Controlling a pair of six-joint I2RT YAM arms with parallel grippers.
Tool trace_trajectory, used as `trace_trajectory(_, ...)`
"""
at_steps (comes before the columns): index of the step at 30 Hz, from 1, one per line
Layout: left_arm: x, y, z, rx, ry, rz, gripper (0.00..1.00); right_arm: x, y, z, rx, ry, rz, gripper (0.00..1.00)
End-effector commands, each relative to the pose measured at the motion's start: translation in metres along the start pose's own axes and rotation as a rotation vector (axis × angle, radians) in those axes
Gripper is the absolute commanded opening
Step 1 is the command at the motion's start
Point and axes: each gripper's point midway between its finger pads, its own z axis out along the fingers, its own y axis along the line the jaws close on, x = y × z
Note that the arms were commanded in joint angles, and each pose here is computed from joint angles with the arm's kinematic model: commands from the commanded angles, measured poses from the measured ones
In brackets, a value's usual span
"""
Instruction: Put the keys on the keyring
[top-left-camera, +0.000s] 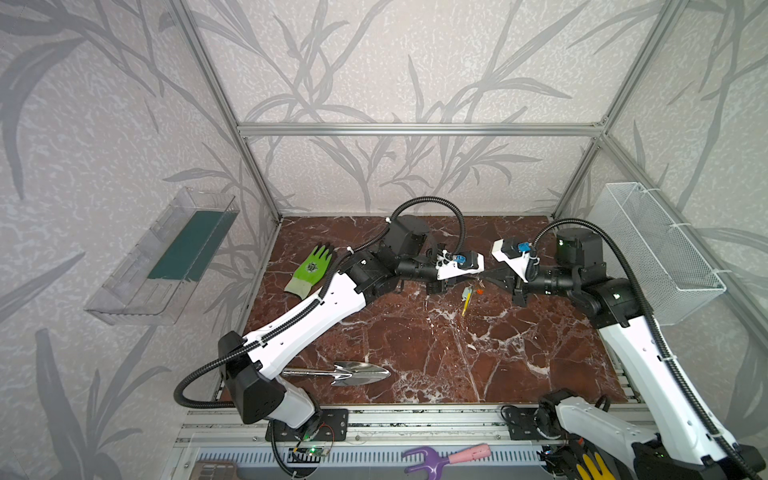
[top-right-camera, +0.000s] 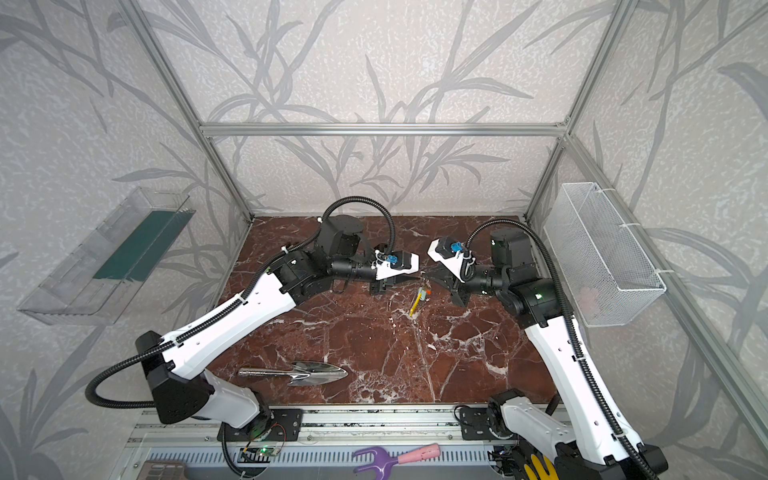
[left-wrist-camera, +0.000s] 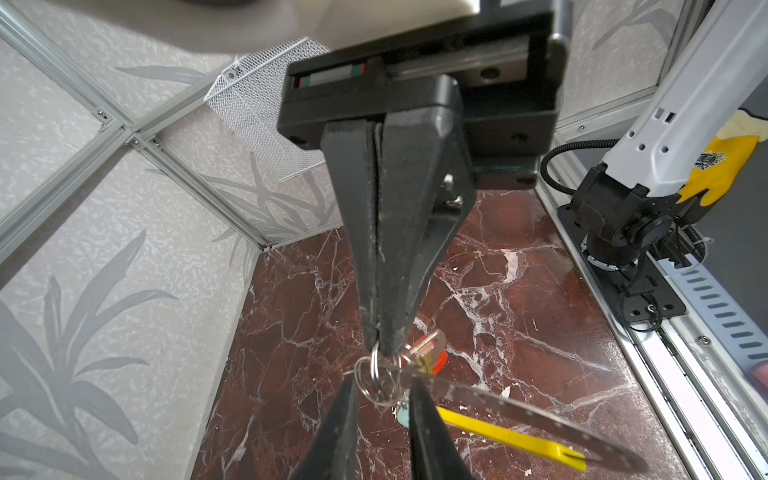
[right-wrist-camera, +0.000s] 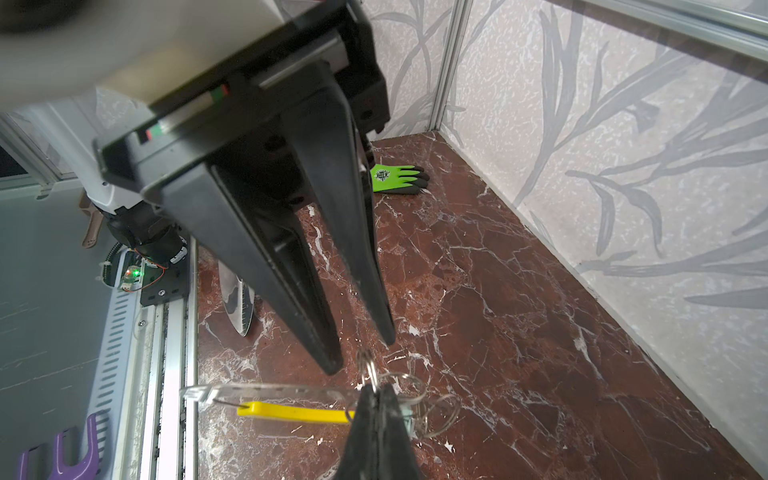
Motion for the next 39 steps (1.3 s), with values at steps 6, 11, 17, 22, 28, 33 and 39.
trace_trajectory(6, -0.011, 0.005, 0.002, -0.001, -0.031, 0.027, 0.2, -0.013, 0.001, -0.001, -0.002, -0.024, -0.034, 0.0)
trace_trajectory(11, -0.01, 0.003, 0.005, 0.017, -0.035, 0.018, 0.19, -0.017, 0.002, -0.001, 0.004, -0.036, -0.045, 0.0)
trace_trajectory(17, -0.014, 0.001, 0.007, 0.032, -0.071, 0.004, 0.01, -0.017, 0.002, 0.001, 0.007, -0.042, -0.057, 0.03)
trace_trajectory(22, -0.015, 0.011, 0.002, -0.031, -0.121, -0.04, 0.0, -0.008, -0.018, -0.006, 0.167, -0.041, -0.095, 0.3)
trace_trajectory(28, -0.028, 0.026, -0.013, -0.112, -0.229, -0.104, 0.0, -0.01, -0.031, -0.02, 0.273, -0.147, -0.068, 0.35)
trace_trajectory(33, -0.035, 0.028, -0.02, -0.132, -0.277, -0.127, 0.0, -0.009, -0.024, -0.015, 0.216, -0.181, -0.028, 0.37)
trace_trajectory(39, -0.043, 0.029, -0.024, -0.135, -0.327, -0.144, 0.0, -0.014, -0.019, -0.007, 0.143, -0.238, 0.01, 0.37)
